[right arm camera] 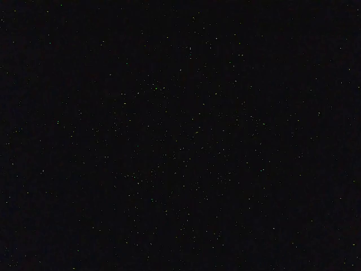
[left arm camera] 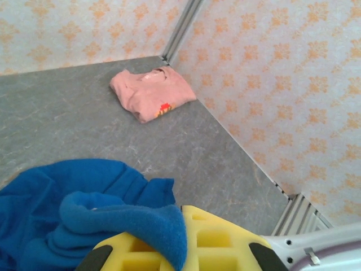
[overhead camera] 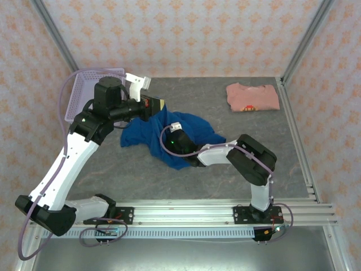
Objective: Fold the inside-out t-shirt
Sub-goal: Turn the T-shirt inside out at the center of the table.
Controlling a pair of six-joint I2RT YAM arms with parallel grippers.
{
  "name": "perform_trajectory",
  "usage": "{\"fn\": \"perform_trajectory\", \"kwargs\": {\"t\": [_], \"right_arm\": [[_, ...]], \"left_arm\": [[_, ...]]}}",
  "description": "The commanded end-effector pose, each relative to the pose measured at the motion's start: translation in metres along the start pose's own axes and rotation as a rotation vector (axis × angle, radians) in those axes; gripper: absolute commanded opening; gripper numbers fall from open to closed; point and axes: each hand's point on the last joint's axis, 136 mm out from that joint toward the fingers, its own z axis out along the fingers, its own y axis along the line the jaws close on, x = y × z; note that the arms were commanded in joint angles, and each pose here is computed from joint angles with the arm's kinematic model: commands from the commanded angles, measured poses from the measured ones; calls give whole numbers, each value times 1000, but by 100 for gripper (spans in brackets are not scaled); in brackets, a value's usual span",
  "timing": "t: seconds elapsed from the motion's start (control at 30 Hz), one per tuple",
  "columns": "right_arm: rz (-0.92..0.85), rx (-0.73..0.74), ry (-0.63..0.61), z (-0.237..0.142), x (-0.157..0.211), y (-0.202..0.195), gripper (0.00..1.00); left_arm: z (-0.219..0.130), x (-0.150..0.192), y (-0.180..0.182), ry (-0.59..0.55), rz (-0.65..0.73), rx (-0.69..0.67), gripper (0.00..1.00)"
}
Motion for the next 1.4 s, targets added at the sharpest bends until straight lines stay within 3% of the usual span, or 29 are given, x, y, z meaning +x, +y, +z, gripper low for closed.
{"fn": "perform_trajectory", "kwargs": {"t": [0.0, 0.23, 0.53, 0.73, 1.07, 1.17, 1.2, 1.3, 1.37], "right_arm": [[-89, 90, -49, 3, -23, -15, 36], [-244, -65, -14, 14, -23, 14, 49], [-205, 103, 111, 43, -6, -16, 58], [-178, 143, 170, 52, -13, -28, 71], [-82, 155, 342, 86, 9, -29, 72], [-56, 177, 400, 91, 23, -40, 68], [-51, 180, 427, 91, 29, -42, 61], [-46, 172, 450, 89, 33, -46, 28], [-44, 157, 430, 83, 21, -48, 11]], "left_arm": [[-8, -3, -16, -17, 20, 53, 0], [-8, 1, -15, -8, -13, 49, 0], [-42, -52, -55, -130, 57, 108, 0], [-49, -60, -67, -148, 67, 150, 0], [-59, -85, -79, -201, 103, 158, 0], [-71, -93, -73, -246, 123, 79, 0], [-74, -94, -66, -260, 119, 33, 0], [-77, -91, -38, -291, 93, -117, 0], [-78, -84, -13, -299, 67, -235, 0]]}}
